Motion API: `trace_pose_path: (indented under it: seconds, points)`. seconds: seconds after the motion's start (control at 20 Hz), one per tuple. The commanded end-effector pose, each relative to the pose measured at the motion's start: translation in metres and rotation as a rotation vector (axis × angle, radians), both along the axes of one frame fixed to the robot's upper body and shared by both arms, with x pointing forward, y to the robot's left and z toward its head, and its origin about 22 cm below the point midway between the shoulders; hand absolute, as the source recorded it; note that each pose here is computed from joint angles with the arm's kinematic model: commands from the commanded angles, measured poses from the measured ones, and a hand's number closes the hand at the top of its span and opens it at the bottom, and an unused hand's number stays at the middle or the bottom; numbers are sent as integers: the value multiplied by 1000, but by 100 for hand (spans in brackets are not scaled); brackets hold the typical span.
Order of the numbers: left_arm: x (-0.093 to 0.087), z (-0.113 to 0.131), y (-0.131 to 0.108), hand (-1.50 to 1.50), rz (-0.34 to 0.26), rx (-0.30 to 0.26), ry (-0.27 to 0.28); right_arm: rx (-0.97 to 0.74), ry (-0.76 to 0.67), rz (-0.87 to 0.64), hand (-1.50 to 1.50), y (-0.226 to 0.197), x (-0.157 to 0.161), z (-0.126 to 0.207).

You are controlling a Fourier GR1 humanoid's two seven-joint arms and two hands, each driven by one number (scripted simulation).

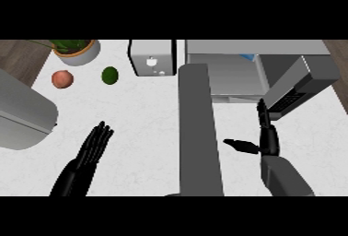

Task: Pick up the milk, place it into the microwave and close the microwave

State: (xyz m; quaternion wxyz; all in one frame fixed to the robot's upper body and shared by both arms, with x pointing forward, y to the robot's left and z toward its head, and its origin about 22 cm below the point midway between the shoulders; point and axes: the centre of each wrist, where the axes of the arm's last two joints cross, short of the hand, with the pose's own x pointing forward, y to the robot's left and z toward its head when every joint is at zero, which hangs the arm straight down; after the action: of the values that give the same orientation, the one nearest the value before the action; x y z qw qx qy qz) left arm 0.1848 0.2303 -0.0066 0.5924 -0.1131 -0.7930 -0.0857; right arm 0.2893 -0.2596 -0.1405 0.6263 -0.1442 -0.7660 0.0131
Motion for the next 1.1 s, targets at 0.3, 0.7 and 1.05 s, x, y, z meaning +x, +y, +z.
trace_pose_path:
  seconds: [0.3, 0.7, 1.05]
  points:
    - [2, 9, -11, 150, -149, 40, 68, 281, -116, 89, -150, -19, -61, -29]
    - [13, -14, -32, 150, -237, 210, 86, 281, -165, 126, -150, -26, -94, -19]
    - [16, -36, -56, 150, -411, 386, 64, 243, -158, 118, -150, -55, -126, 17]
